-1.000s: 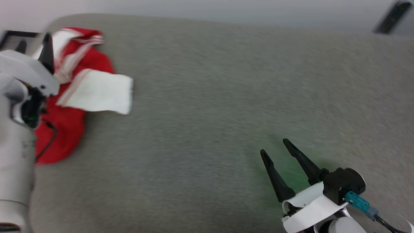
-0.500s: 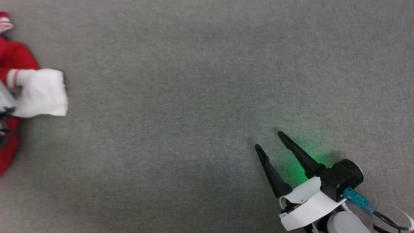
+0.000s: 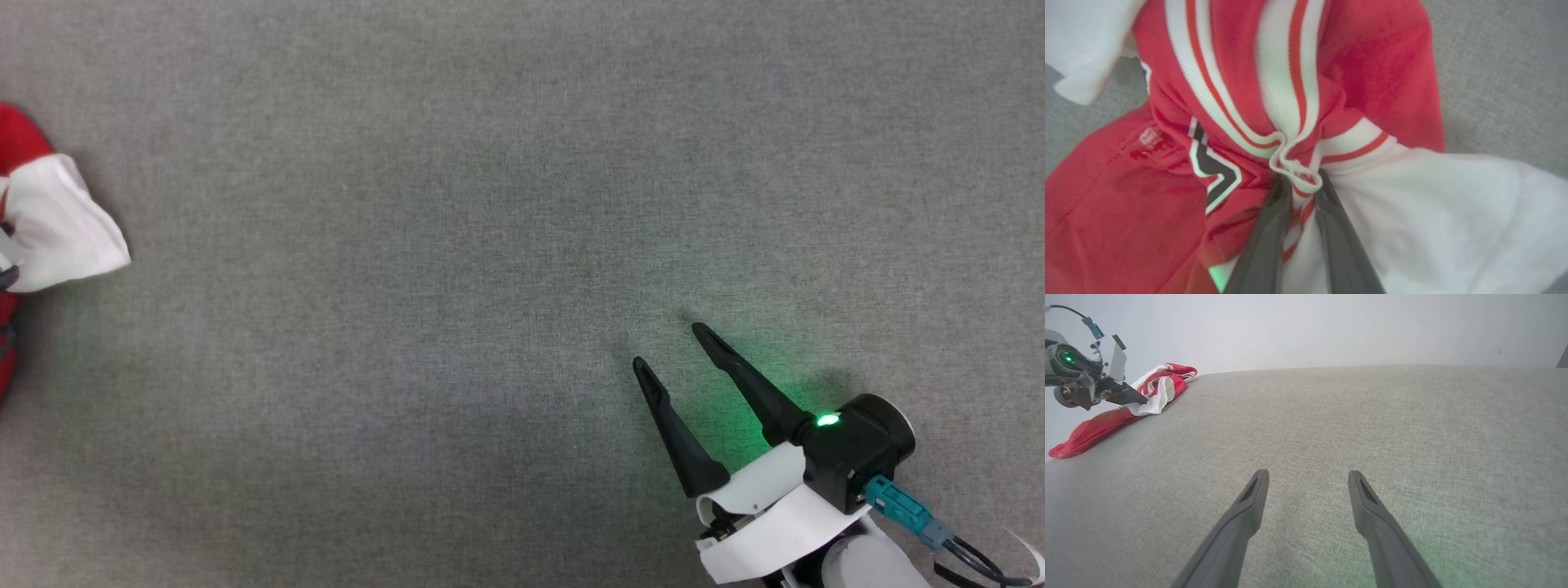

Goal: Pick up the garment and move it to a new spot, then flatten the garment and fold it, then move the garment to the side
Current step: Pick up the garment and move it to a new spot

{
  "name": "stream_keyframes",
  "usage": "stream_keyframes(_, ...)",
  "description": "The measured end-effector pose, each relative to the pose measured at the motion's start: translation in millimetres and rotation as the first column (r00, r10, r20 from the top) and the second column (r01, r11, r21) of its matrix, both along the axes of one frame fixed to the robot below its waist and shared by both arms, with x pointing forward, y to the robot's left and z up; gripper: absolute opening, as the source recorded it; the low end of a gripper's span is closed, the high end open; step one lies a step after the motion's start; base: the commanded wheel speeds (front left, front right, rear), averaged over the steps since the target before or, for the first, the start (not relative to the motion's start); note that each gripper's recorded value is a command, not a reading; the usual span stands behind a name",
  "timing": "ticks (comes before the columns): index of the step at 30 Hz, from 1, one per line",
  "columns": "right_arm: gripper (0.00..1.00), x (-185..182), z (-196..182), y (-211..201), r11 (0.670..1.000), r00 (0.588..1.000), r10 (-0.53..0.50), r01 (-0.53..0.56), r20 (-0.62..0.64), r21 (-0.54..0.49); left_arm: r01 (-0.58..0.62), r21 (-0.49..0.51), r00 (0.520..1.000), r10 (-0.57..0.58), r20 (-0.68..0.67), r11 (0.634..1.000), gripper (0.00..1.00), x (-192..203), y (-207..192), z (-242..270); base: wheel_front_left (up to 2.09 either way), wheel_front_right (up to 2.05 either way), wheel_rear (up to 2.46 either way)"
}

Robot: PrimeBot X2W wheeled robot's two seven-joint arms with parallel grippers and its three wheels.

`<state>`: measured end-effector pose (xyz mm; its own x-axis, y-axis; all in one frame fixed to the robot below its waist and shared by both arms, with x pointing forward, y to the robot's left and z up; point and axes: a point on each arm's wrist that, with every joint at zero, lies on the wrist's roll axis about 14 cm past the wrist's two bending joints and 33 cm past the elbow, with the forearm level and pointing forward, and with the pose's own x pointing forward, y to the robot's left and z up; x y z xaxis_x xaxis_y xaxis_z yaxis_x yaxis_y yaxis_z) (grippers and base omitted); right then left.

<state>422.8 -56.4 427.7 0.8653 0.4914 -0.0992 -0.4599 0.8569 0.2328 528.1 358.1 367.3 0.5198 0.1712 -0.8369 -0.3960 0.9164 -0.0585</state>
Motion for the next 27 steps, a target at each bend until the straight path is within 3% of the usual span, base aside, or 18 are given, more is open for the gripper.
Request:
stream_keyframes(9,1.00,-11,18,8,0.999,1.000,-0.013,0.012,0.024,0.043,0.046,-0.055,0.971,-0.032,0.237,0.997,0.00,22,-30,44,0.00,0.00,0.00)
stream_keyframes(12,1.00,-15,27,7,0.998,0.999,-0.028,0.026,0.039,0.058,0.081,-0.108,0.937,-0.039,0.347,0.991,0.00,38,-55,76,0.00,0.00,0.00)
stream_keyframes(16,1.00,-20,39,2,0.996,0.996,-0.057,0.052,0.066,0.069,0.235,-0.116,0.867,-0.154,0.474,0.965,0.00,62,-111,129,0.00,0.00,0.00)
stream_keyframes(21,1.00,-22,51,-12,0.991,0.989,-0.116,0.108,0.095,0.084,0.499,-0.131,0.733,-0.338,0.590,0.857,0.00,70,-216,182,0.00,0.00,0.00)
stream_keyframes(27,1.00,-24,58,-37,0.976,0.972,-0.206,0.196,0.110,0.093,0.716,-0.184,0.634,-0.518,0.575,0.673,0.00,39,-328,173,0.00,0.00,0.00)
